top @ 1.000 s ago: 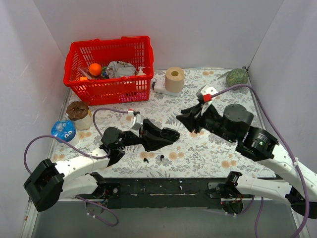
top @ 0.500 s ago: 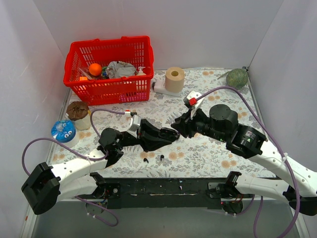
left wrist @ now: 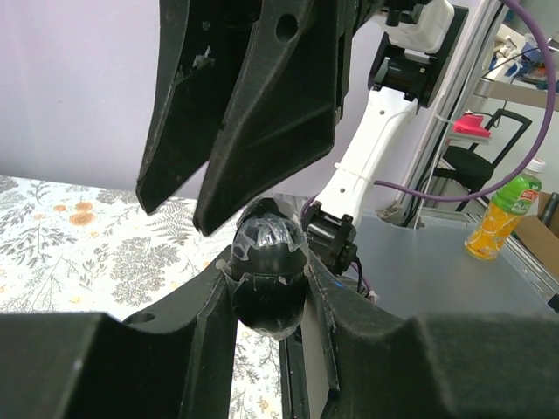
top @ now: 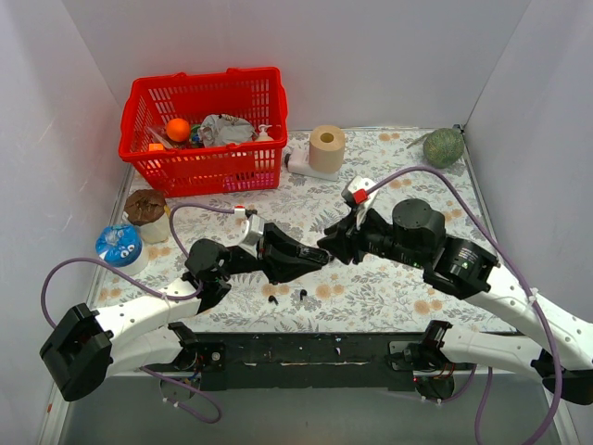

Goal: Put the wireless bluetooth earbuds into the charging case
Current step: Close the charging case, then place the charging case at the center of the board, then pick up the charging case at the center of the board.

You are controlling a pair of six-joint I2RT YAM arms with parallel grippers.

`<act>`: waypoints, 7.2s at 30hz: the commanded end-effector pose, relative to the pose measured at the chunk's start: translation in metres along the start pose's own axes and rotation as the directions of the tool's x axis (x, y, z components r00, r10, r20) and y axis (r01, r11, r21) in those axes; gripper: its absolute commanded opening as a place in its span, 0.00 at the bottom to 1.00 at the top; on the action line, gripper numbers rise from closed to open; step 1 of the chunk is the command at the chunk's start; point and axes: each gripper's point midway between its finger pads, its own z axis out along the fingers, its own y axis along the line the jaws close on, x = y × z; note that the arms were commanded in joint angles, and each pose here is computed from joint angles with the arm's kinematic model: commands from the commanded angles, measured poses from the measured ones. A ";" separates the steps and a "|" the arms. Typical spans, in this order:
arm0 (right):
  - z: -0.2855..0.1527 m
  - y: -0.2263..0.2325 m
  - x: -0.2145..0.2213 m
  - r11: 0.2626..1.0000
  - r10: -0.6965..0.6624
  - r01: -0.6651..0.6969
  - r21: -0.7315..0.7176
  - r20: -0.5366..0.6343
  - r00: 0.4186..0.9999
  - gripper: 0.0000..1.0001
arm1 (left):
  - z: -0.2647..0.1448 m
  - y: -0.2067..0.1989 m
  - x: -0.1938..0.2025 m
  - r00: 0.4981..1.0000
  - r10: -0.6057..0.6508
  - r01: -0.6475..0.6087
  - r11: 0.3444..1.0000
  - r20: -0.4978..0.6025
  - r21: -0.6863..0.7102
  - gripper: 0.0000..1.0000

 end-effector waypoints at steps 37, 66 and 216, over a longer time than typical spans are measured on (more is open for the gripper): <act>0.011 -0.076 0.178 0.886 0.261 -0.180 0.428 -0.139 0.955 0.45 | -0.161 0.247 0.193 0.719 -0.693 0.225 0.161 0.052 -0.961 0.41; -0.023 -0.103 0.168 0.773 0.295 -0.254 0.581 0.026 0.955 0.61 | -0.083 0.176 0.103 0.761 -0.644 0.371 0.326 0.083 -0.869 0.98; 0.026 0.011 0.019 0.967 0.255 -0.255 0.020 -0.165 0.953 0.86 | -0.057 0.054 0.039 0.867 0.405 -0.497 0.752 -0.290 -0.434 0.00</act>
